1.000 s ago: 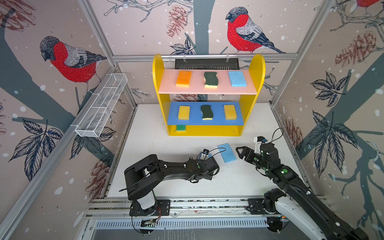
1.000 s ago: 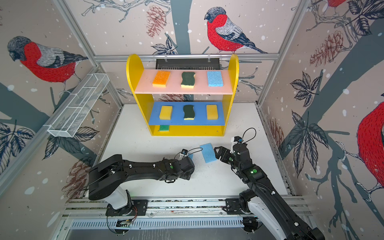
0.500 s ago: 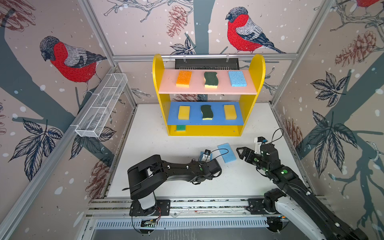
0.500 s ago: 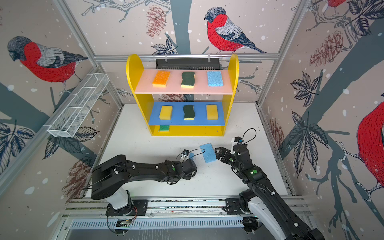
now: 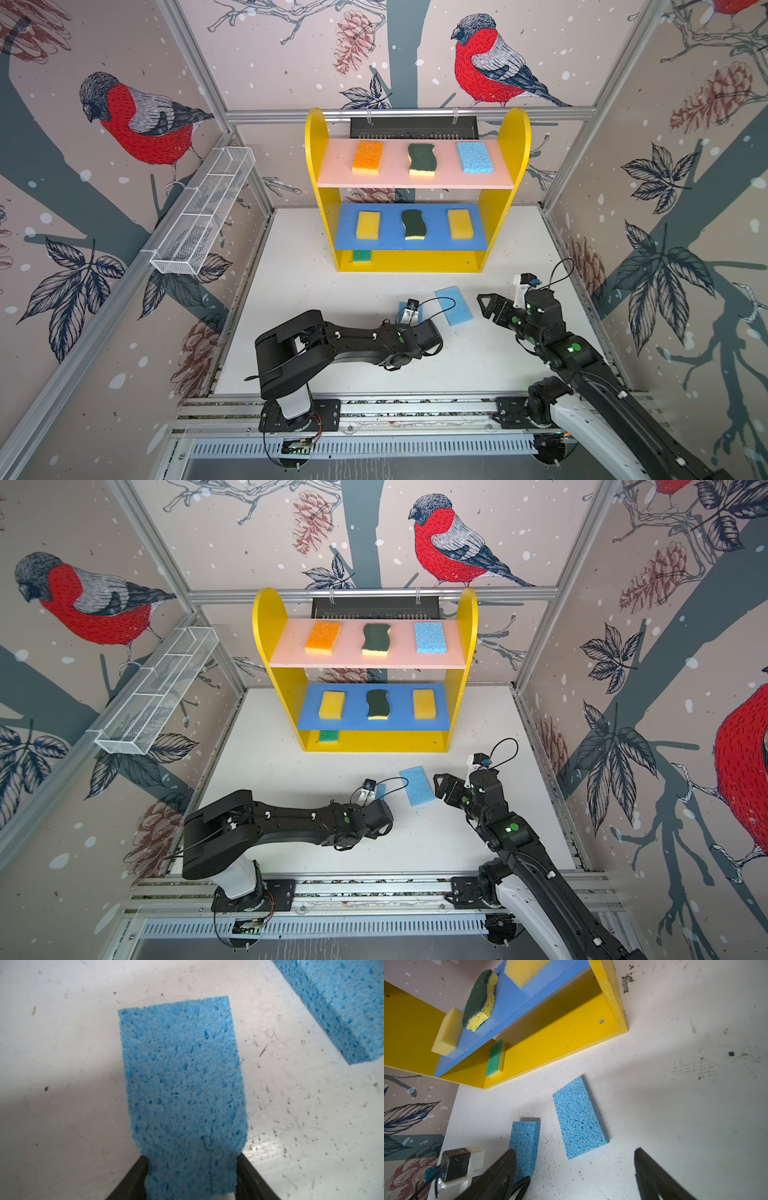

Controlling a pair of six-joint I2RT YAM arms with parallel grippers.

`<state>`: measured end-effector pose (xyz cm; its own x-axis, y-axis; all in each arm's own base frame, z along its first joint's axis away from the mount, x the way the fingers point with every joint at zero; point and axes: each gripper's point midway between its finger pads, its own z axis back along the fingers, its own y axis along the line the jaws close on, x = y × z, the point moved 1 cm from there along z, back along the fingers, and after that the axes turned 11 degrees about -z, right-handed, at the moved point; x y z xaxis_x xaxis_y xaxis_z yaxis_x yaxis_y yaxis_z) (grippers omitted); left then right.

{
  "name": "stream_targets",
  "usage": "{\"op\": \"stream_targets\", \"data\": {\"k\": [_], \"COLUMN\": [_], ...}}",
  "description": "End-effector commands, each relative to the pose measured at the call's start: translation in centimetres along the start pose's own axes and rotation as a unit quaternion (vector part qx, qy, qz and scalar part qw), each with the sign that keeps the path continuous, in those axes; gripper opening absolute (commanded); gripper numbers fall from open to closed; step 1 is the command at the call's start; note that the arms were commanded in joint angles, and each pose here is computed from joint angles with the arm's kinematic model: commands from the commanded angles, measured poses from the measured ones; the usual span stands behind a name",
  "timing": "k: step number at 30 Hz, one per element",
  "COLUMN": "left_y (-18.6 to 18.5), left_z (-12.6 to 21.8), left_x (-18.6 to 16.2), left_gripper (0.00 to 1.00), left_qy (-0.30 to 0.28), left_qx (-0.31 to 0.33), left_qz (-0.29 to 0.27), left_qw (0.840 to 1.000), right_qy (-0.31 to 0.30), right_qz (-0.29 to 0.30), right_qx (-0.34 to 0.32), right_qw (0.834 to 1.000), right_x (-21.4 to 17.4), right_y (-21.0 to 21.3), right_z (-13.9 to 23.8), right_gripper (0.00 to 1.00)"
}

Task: Place and organize the cleaning sponges onto the shelf
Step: 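Lift the blue sponge and carry it toward the space under the blue shelf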

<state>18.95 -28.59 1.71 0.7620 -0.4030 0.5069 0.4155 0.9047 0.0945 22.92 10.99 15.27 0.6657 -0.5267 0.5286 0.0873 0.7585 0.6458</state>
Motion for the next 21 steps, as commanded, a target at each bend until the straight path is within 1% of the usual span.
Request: {"op": "stream_targets", "data": {"k": [1, 5, 12, 15, 16, 21], "left_y": [1.6, 2.2, 3.0, 3.4, 3.2, 3.8], "left_z": [0.0, 0.3, 0.3, -0.2, -0.2, -1.2], "left_x": [-3.3, -1.4, 4.0, 5.2, 6.1, 8.5], "left_gripper": [0.57, 0.58, 0.59, 0.59, 0.59, 0.59], "left_qy": [0.078, 0.059, 0.009, 0.003, -0.004, -0.022], "left_qx": [0.024, 0.032, 0.035, 0.042, 0.042, 0.049], "left_qz": [-0.025, -0.008, 0.009, 0.006, 0.01, 0.031], "left_qw": [0.996, 0.998, 0.999, 0.999, 0.999, 0.998], "right_qy": [-0.014, -0.021, -0.03, -0.031, -0.031, -0.03], "right_qz": [0.009, 0.016, 0.024, 0.023, 0.022, 0.019], "right_qx": [-0.011, -0.012, -0.002, 0.0, 0.0, 0.006], "right_qw": [1.0, 1.0, 0.999, 0.999, 0.999, 0.999], "right_x": [0.5, 0.9, 1.5, 1.6, 1.6, 1.6], "right_y": [-0.3, -0.1, 0.7, 0.8, 0.8, 1.0], "right_z": [0.4, 0.7, 1.2, 1.4, 1.4, 1.4], "right_gripper": [0.89, 0.89, 0.89, 0.89, 0.89, 0.89]}}
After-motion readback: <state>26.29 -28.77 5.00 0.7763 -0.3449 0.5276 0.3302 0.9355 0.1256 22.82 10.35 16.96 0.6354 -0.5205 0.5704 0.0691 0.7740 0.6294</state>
